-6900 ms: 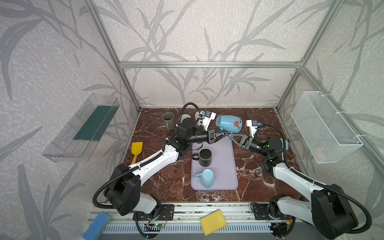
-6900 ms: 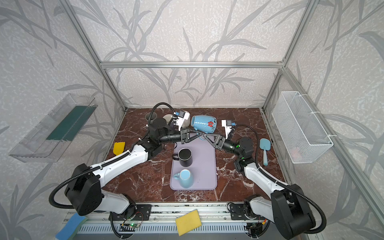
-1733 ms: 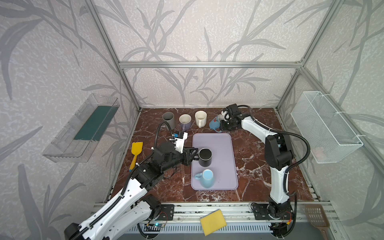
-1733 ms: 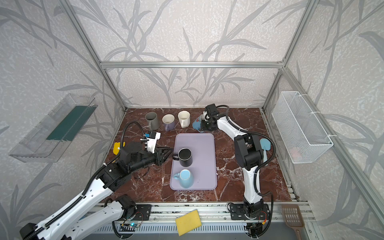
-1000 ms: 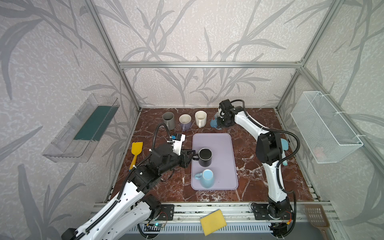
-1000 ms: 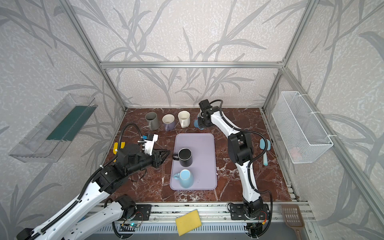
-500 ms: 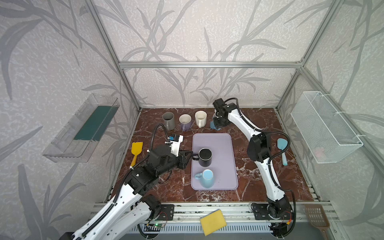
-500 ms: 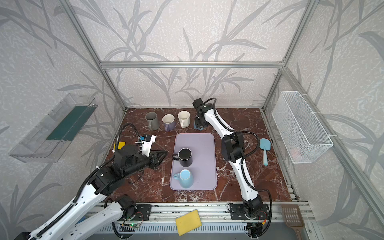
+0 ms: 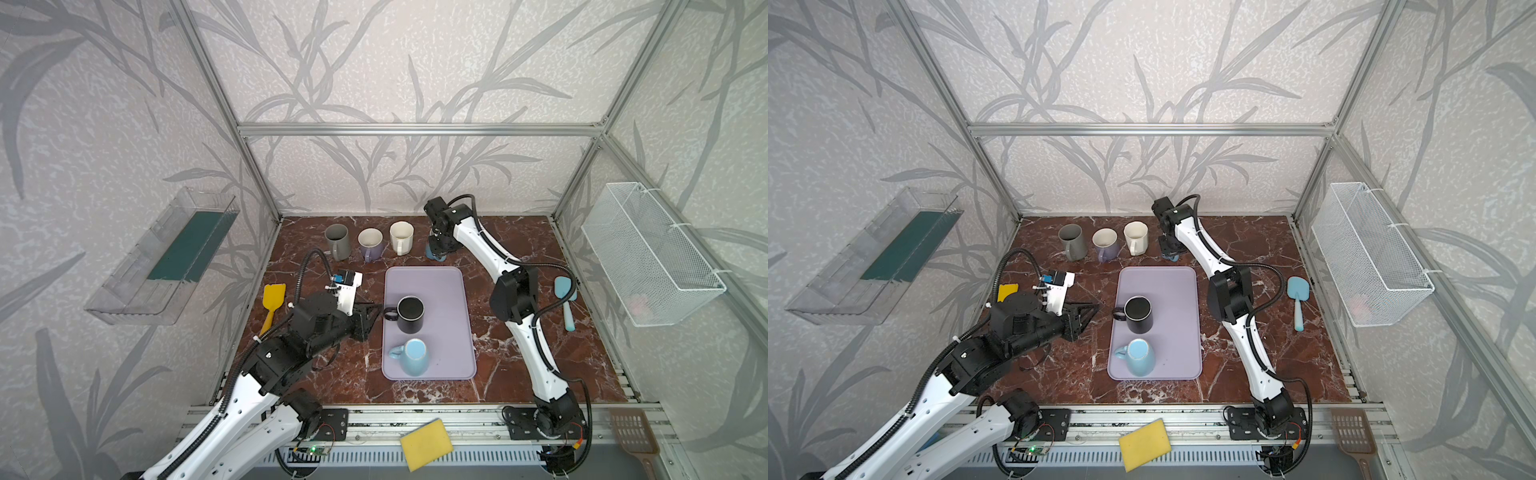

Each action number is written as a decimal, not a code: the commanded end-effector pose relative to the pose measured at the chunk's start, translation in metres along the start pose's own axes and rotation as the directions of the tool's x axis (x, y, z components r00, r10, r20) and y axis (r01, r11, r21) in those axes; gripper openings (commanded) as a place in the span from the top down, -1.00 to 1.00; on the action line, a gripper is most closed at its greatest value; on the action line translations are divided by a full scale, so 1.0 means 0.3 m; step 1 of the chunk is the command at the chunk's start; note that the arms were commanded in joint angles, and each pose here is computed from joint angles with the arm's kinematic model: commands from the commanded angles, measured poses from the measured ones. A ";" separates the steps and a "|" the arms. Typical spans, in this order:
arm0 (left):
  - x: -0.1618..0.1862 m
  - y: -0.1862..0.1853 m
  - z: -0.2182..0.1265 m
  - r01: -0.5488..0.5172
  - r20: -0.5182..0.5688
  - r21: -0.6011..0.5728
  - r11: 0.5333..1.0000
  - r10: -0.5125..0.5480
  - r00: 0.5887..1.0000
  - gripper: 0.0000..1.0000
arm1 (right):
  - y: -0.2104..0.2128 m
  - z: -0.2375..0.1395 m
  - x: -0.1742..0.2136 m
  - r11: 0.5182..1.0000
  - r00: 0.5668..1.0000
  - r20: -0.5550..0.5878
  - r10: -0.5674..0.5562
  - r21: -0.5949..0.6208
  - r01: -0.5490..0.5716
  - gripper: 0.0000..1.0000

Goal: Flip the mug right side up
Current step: 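Turn the mug opening up and lower it beside the white mug with the right gripper, then open the right gripper and release the upright mug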

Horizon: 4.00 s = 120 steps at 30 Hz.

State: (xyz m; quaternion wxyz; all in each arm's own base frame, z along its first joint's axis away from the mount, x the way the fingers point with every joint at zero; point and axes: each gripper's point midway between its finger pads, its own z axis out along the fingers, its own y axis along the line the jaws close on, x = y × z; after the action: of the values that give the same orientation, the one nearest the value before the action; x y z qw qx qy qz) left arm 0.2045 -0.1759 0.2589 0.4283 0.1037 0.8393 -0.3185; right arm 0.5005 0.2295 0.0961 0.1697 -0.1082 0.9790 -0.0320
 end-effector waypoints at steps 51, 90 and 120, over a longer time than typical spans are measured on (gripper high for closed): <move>-0.003 0.015 -0.061 -0.012 0.020 -0.031 0.999 0.012 1.000 0.45 | 0.064 0.010 -0.089 0.997 0.995 0.079 0.061 -0.059 -0.057 0.73; 0.004 0.016 -0.064 -0.012 0.015 -0.031 0.999 0.013 1.000 0.45 | 0.109 0.023 -0.108 0.976 0.983 0.072 0.169 -0.153 -0.156 0.52; 0.004 0.022 -0.052 -0.008 0.006 -0.043 0.999 0.008 1.000 0.38 | 0.080 -0.098 -0.174 0.959 0.963 0.146 0.227 -0.208 -0.194 0.39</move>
State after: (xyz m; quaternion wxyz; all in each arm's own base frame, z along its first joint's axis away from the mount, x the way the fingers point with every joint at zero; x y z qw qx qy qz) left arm 0.1946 -0.1637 0.2544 0.4246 0.0982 0.8468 -0.3051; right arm 0.5300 0.2707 0.0957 0.2046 -0.0194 0.9752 0.0818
